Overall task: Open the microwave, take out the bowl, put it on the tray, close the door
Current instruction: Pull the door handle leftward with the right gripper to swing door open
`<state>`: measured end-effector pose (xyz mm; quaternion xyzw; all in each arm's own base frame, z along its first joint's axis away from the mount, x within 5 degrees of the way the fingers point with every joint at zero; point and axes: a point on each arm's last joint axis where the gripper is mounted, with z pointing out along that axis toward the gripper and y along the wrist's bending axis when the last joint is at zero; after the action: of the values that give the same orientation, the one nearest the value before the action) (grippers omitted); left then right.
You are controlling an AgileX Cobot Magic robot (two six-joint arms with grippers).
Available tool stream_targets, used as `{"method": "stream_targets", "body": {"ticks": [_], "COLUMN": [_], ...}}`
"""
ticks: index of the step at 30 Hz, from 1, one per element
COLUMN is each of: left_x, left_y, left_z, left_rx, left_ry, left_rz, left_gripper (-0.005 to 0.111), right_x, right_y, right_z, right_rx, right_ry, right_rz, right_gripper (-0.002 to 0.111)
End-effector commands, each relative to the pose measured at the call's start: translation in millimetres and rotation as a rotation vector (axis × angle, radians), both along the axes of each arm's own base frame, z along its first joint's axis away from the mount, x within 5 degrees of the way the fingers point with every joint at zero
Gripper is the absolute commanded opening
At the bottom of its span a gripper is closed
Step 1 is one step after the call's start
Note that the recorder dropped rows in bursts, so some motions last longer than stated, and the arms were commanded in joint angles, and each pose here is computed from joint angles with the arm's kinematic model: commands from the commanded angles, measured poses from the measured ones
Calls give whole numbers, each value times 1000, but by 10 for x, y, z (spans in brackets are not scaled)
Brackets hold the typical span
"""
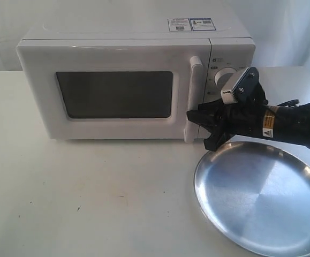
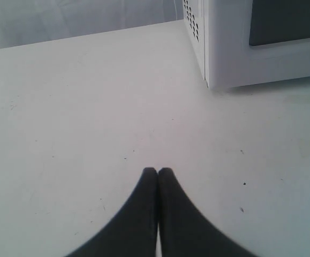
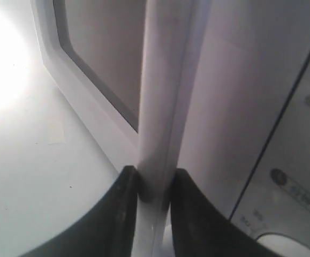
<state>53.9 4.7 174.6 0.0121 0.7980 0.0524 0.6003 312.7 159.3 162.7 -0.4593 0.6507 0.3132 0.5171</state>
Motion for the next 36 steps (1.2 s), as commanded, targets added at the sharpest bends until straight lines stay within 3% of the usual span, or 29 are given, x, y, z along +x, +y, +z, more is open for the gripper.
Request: {"method": "stream_targets", "body": {"ticks": [1, 8, 19, 26, 30, 34, 36], "left_x": [0, 0, 0, 0, 0, 0, 0], "left_y": [-2, -2, -2, -2, -2, -2, -2], "left_z": [-9, -9, -9, -9, -9, -9, -9], "left_rx": [-9, -9, -9, -9, -9, -9, -9], "left_ry": [0, 0, 0, 0, 0, 0, 0], "left_rz": [0, 0, 0, 0, 0, 0, 0], "left_gripper": [0, 0, 0, 0, 0, 0, 0], "right_x": [-89, -253, -441, -588, -905, -1145, -1268], "right_y": [198, 228, 195, 148, 8, -169, -201], "right_z": [169, 182, 85, 136, 283, 419, 535], "right_rx": [88, 108, -11, -16, -42, -144, -112], "right_ry": [-99, -108, -9, 24, 17, 92, 156], "right_rz": [165, 353, 523, 526, 545, 339, 313], "right_gripper": [0, 0, 0, 0, 0, 0, 3]}}
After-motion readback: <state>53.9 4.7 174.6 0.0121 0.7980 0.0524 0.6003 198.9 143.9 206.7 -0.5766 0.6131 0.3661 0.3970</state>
